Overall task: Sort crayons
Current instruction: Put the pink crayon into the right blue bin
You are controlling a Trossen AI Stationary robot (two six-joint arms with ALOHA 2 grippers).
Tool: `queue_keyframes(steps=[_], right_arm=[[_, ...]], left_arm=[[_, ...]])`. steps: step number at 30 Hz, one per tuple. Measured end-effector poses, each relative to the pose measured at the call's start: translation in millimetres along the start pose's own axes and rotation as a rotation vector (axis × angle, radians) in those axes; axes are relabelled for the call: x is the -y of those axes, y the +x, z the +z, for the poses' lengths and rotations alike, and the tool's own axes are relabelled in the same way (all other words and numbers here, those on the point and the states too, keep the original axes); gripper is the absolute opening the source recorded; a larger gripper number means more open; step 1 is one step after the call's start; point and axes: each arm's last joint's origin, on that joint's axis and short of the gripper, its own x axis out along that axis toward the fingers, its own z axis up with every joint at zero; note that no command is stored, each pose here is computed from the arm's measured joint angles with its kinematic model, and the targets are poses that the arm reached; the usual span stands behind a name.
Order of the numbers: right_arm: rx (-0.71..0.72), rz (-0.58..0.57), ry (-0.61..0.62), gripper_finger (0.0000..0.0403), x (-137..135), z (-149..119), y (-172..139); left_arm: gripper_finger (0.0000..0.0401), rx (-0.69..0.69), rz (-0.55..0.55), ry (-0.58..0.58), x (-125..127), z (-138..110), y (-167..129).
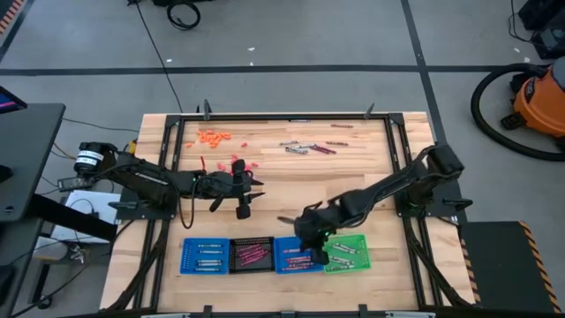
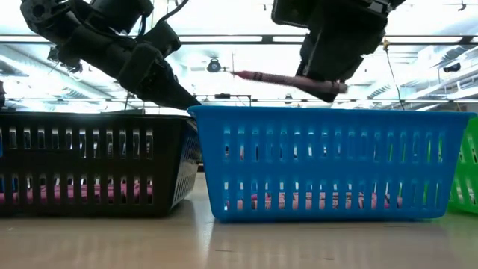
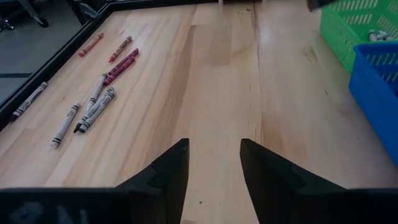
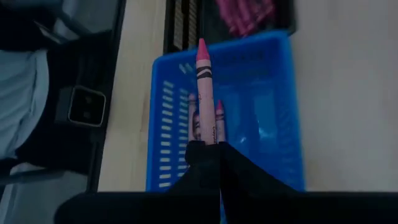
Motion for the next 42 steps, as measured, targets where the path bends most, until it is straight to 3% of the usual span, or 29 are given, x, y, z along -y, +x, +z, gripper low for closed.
queue_keyframes(steps=[10,15,22,26,29,34,42], right_arm=[[-0.125,-0.049,0.048,0.0009,-0.8,-5.3,44.0],[-0.141,-0.06,0.058,0.0039,2.4,-6.2,45.8],[-0.133,-0.057,0.069,0.0088,4.8,1.9,21.0],[-0.055,-0.252,-0.015,0.0091,12.2,9.0,-7.6],[-0.003,-0.387,-0.064,0.009,25.2,16.6,-24.0],[0.043,-0.513,-0.112,0.009,54.9,24.1,-39.3],[0.078,-0.644,0.013,0.009,132.2,-9.4,-68.7]], left_arm=[[0.0155,0.0,0.0,-0.007,0.0,-0.1,0.0],[0.0155,-0.001,0.0,-0.007,0.0,-0.1,0.0],[0.0155,0.0,0.0,-0.007,0.0,0.0,0.0],[0.0155,-0.001,0.0,-0.007,0.0,-0.1,0.0],[0.0155,-0.003,-0.002,-0.014,0.5,-0.4,-0.1],[0.0155,-0.007,-0.002,-0.03,0.6,-0.7,-0.1],[0.0155,-0.005,0.0,-0.032,-0.1,-0.5,0.0]])
